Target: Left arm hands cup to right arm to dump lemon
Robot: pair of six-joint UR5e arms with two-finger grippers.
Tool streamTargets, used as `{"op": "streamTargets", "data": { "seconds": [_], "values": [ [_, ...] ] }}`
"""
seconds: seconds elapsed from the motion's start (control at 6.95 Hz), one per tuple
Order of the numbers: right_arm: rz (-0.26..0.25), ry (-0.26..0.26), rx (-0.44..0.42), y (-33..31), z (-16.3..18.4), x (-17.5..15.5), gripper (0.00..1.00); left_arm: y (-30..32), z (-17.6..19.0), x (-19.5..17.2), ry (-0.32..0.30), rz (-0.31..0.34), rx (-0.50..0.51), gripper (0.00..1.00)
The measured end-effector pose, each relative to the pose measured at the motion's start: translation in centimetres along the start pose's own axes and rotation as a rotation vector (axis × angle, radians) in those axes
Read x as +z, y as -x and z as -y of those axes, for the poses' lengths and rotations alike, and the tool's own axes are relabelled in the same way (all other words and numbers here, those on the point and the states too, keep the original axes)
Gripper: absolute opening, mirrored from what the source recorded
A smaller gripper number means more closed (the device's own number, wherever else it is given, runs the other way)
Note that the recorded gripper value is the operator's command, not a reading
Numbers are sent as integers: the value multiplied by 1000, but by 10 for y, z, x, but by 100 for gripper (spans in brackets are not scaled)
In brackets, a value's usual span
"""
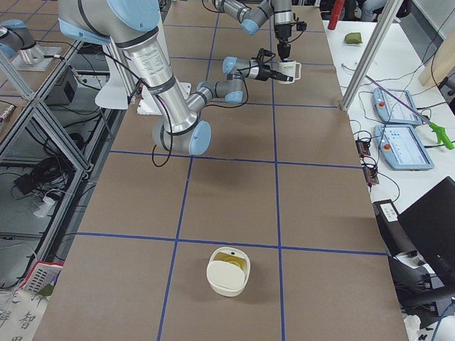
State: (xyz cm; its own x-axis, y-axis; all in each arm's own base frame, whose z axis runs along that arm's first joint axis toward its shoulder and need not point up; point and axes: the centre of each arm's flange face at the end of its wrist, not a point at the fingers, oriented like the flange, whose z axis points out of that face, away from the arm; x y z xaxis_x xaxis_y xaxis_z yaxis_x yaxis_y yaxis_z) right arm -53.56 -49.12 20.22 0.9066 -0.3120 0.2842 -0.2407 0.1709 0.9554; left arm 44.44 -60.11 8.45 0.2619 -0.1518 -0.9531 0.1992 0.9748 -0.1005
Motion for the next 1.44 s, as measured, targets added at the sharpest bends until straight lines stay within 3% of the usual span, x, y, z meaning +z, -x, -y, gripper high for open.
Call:
{"op": "streamTargets", "data": {
  "seconds": [0.14,0.29,0.43,0.58,1.01,1.44],
  "values": [
    [0,0,0,0,0,0,0,0,0,0,1,0,1,7],
    [1,0,0,0,-1,-1,0,1,0,1,1,2,-1,0],
    [0,0,-1,-1,-2,-1,75,3,1,2,0,5,-3,0],
    [1,-1,1,-1,-2,-1,98,3,1,2,-3,7,-5,0],
    [5,-7,30,-8,-5,-7,99,4,2,3,-6,11,-8,0],
    [33,-17,45,-12,-10,-35,99,6,4,4,-7,15,-12,0]
  ]
}}
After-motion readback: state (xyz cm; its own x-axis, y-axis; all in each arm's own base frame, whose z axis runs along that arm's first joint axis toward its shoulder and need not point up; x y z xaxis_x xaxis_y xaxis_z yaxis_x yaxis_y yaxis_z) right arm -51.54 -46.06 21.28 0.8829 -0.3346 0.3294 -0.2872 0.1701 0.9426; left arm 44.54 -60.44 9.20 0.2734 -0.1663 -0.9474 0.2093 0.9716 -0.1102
